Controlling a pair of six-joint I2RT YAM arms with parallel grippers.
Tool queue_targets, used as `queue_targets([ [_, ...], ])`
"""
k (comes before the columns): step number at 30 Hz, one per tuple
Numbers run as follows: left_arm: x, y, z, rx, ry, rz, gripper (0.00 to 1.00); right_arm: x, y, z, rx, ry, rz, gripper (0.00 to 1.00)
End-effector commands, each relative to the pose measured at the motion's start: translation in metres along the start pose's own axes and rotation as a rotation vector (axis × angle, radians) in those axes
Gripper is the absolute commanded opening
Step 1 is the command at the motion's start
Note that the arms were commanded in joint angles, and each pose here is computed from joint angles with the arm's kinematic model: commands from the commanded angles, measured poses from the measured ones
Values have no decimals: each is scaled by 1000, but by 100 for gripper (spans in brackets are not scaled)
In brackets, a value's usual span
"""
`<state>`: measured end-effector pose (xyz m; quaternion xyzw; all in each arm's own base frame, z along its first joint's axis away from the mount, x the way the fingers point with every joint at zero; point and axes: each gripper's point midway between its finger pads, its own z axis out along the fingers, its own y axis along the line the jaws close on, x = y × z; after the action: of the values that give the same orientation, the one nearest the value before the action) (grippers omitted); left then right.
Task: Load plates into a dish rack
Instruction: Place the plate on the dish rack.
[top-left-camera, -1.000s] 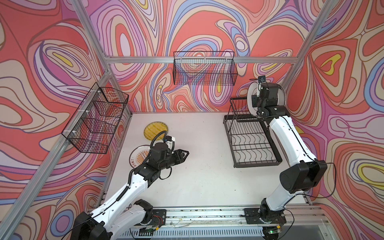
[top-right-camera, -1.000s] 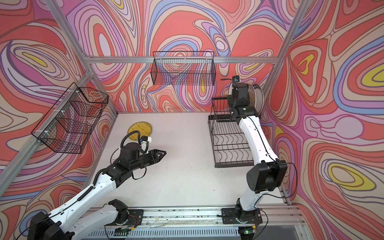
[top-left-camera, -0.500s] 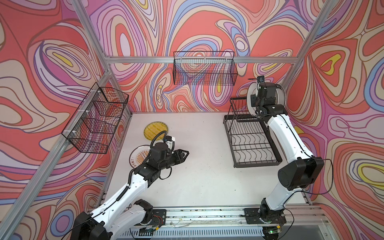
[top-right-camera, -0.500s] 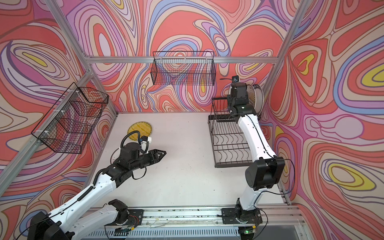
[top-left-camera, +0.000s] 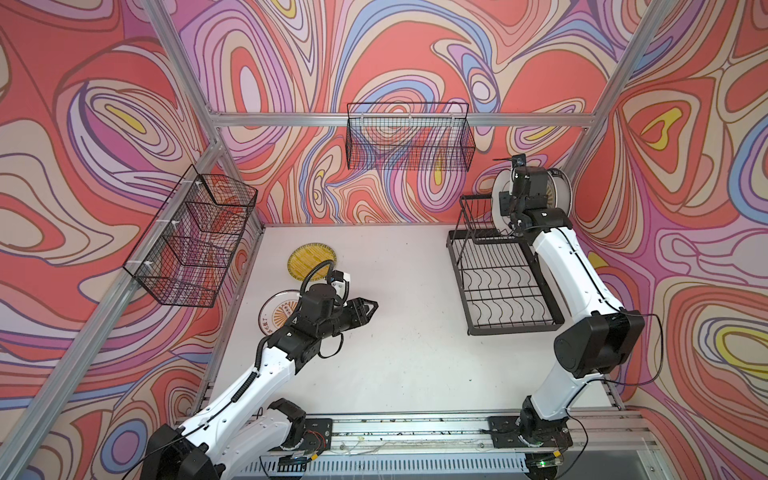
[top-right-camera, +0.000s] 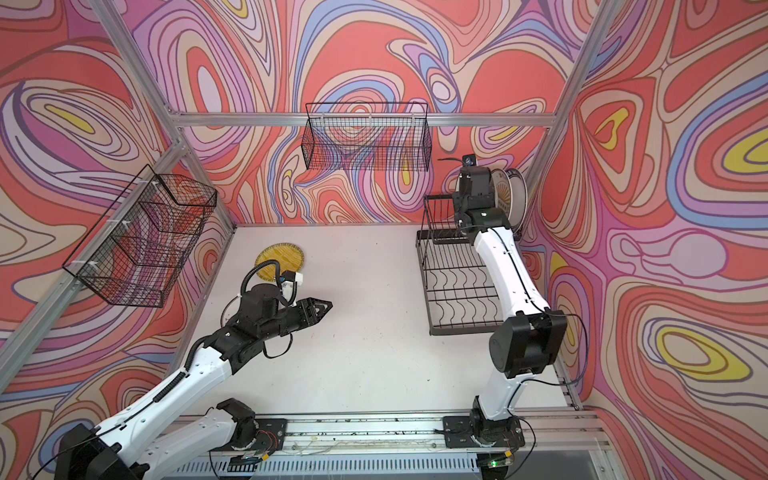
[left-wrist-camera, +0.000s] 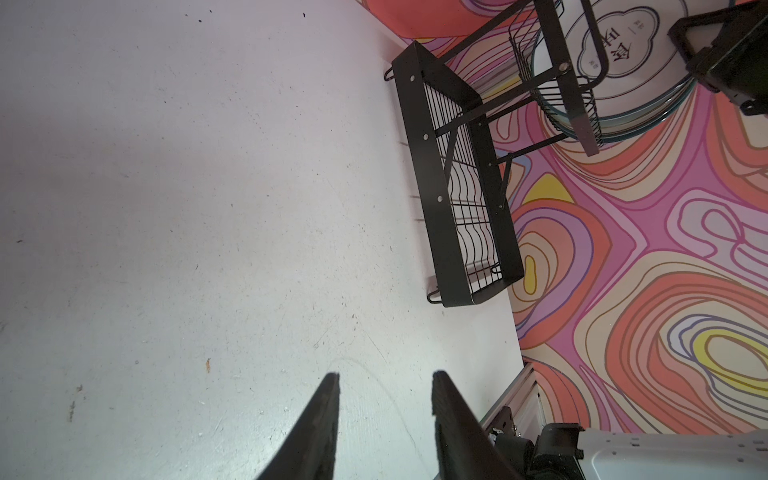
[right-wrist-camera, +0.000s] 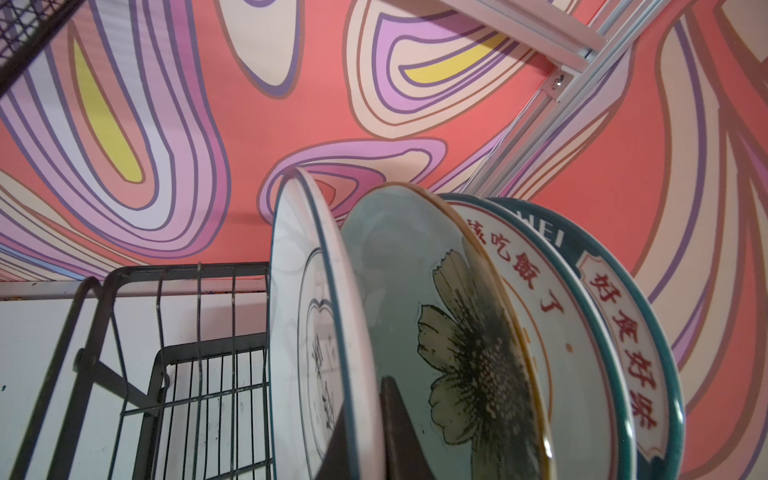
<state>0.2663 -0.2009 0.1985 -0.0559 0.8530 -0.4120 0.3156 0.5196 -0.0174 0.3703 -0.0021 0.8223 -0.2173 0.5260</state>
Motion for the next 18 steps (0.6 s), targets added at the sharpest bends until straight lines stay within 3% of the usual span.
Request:
queue_targets([
  [1,-4,-7,-3,3,-5,14,40,-10,-12,-1,35,-17,22,0],
  [11,-3,-7,-5,5,-7,11,40,-8,-11,-3,25,-11,24,20],
  [18,-2,-5,-7,3,-8,7,40,-13,-14,-12,15,-23,33,26],
])
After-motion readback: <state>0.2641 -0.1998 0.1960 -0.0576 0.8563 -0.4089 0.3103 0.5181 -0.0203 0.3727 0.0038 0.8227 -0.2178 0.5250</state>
